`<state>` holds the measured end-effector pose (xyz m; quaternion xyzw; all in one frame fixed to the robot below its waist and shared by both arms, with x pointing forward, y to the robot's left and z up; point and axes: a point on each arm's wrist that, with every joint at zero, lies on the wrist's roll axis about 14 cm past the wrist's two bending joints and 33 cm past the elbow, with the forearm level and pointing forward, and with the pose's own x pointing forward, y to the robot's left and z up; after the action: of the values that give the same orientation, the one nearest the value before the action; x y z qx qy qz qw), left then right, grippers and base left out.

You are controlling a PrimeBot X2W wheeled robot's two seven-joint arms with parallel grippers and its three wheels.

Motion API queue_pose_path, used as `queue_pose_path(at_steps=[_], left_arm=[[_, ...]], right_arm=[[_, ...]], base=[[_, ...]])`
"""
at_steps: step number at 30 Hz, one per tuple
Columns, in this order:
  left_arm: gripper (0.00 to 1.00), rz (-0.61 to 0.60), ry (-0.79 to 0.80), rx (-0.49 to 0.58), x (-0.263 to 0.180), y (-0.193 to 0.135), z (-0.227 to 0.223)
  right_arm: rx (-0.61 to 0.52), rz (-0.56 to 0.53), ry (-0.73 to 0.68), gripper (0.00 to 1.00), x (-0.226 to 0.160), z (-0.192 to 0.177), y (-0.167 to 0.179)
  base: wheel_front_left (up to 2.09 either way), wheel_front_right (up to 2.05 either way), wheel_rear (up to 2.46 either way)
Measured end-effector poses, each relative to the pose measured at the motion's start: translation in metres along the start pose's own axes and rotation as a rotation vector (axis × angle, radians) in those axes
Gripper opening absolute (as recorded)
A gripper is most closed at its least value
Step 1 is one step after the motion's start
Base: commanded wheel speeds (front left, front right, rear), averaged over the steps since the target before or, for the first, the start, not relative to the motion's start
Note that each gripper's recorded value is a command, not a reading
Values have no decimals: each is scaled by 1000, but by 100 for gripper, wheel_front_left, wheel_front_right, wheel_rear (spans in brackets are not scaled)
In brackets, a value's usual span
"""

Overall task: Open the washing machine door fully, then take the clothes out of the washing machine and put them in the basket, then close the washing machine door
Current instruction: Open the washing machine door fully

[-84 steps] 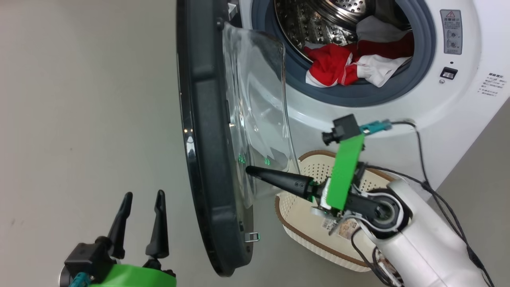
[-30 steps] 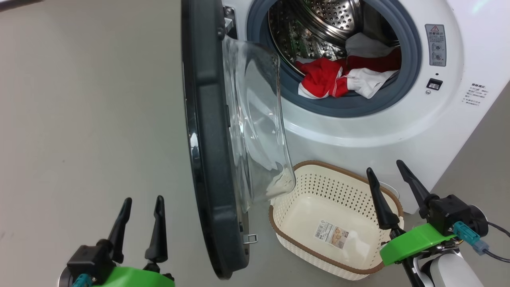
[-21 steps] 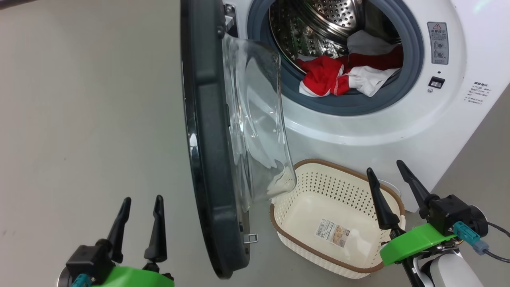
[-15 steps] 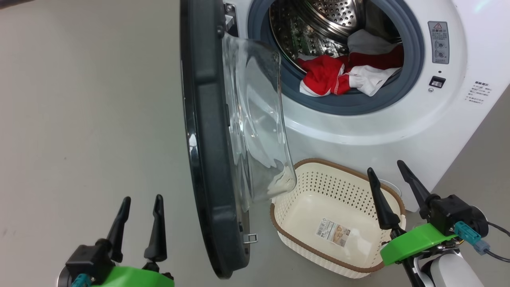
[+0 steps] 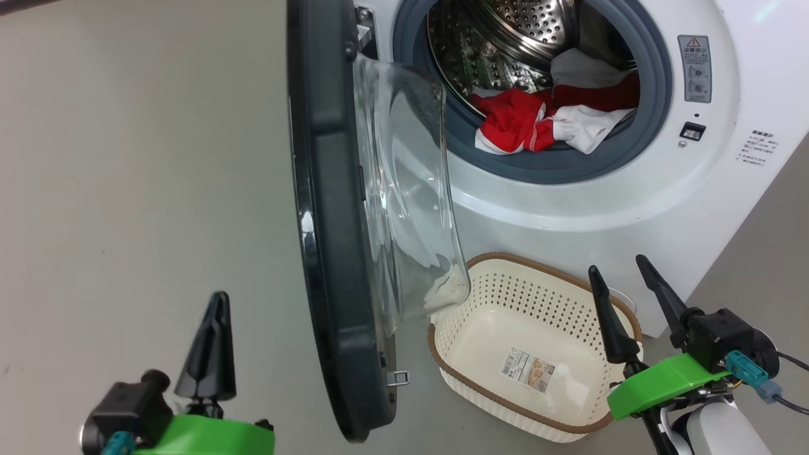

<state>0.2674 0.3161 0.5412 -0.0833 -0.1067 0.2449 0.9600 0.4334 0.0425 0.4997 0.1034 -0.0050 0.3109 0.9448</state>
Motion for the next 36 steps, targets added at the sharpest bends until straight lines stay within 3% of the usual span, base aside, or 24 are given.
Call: queue_pose_path(at_steps=[4, 9, 11, 15, 20, 26, 36], left_arm=[[0, -2, -89, -5, 5, -4, 28], [0, -53, -313, -78, 13, -20, 101], [0, -106, -439, -101, 7, -36, 141], [0, -191, -523, -117, -4, -60, 168], [0, -320, -523, -113, -14, -96, 168], [0, -472, -393, -123, -21, -141, 142], [0, -559, -159, -102, -26, -170, 83]], right_arm=[[-1, -2, 1, 100, -1, 0, 0], [10, -8, -1, 100, -2, 1, -1], [11, -11, -2, 100, -3, 3, -1], [7, -12, -5, 100, -5, 5, -1], [11, -21, 4, 100, -11, 2, -2], [22, -30, 3, 100, -12, 2, -4], [36, -37, 8, 100, -13, 0, -6]], base=[[0, 0, 0], [0, 0, 0], [0, 0, 0], [0, 0, 0], [0, 0, 0], [0, 0, 0], [0, 0, 0]])
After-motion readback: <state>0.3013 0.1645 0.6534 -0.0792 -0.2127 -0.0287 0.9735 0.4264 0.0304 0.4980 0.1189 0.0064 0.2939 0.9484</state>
